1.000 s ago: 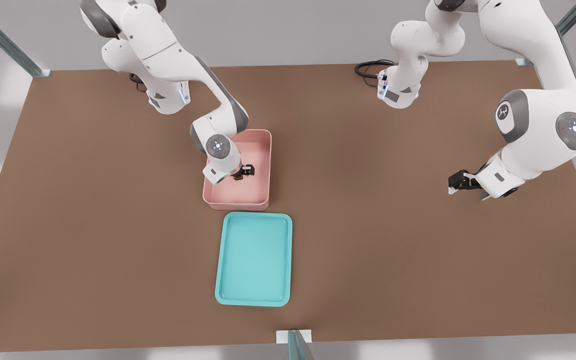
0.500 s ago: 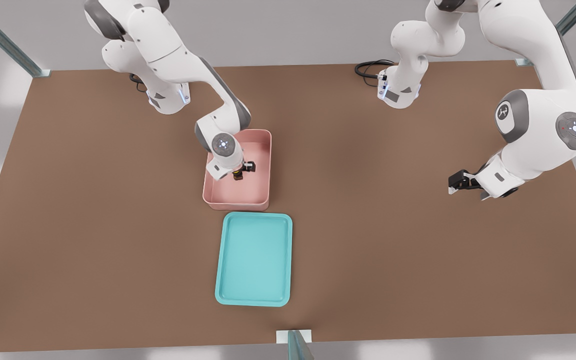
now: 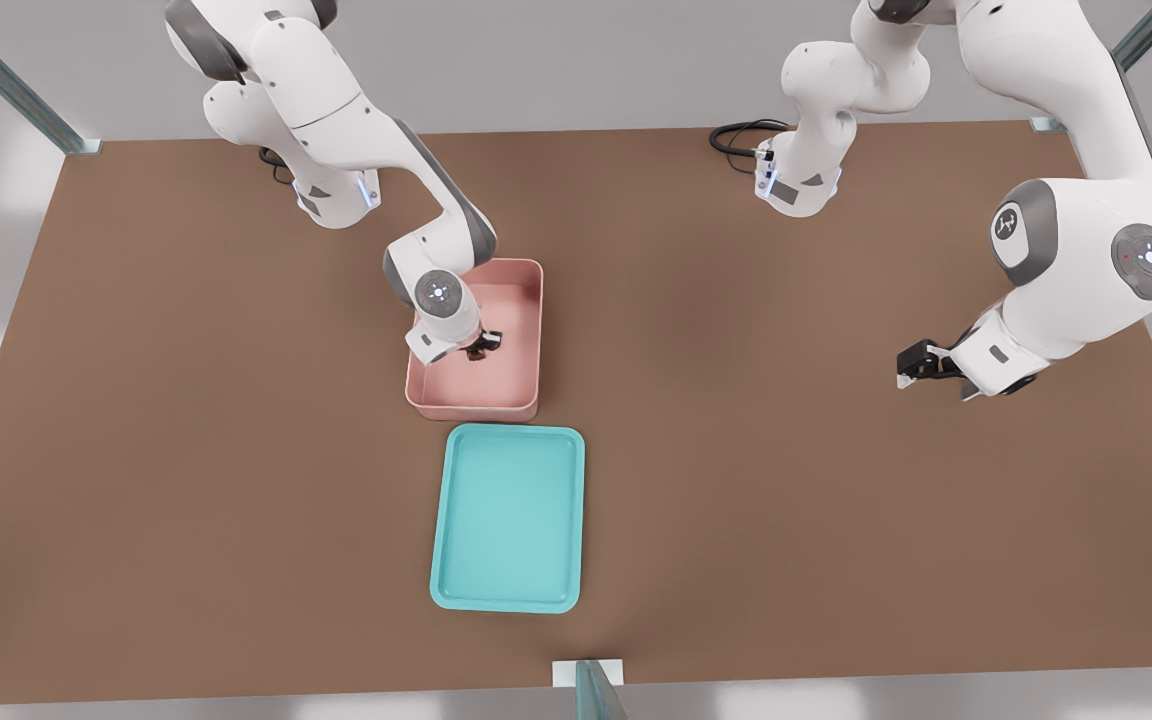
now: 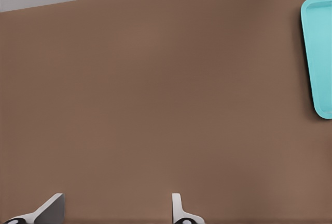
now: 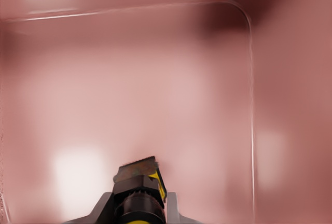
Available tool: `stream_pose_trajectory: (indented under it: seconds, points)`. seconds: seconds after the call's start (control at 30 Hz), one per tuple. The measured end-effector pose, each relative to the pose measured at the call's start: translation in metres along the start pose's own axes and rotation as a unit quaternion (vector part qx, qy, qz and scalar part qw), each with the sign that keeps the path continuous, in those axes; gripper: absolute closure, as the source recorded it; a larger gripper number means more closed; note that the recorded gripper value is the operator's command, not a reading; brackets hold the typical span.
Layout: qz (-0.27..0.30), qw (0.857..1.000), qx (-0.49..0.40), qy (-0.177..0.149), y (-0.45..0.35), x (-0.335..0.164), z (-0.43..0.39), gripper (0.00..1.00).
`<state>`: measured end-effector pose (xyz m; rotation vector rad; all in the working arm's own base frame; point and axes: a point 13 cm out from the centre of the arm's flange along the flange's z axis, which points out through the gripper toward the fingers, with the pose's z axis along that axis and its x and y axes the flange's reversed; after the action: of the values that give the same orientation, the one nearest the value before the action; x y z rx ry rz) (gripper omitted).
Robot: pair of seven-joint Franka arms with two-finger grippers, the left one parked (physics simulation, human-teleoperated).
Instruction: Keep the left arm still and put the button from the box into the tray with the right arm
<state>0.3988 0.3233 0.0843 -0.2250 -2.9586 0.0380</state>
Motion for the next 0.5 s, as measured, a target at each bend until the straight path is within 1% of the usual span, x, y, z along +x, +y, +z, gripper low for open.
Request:
stream_pose_trajectory:
  seconds: [0.1, 0.27, 0.4, 0.5]
  points:
    - [0.002, 1.000, -0.006, -0.002, 0.003, -0.001, -0.007, 0.58]
    - [0.000, 0.999, -0.030, -0.015, 0.021, -0.009, -0.062, 0.59]
    - [0.003, 0.998, -0.058, -0.035, 0.047, -0.041, -0.133, 0.59]
    - [0.017, 0.996, -0.073, -0.046, 0.053, -0.084, -0.182, 0.59]
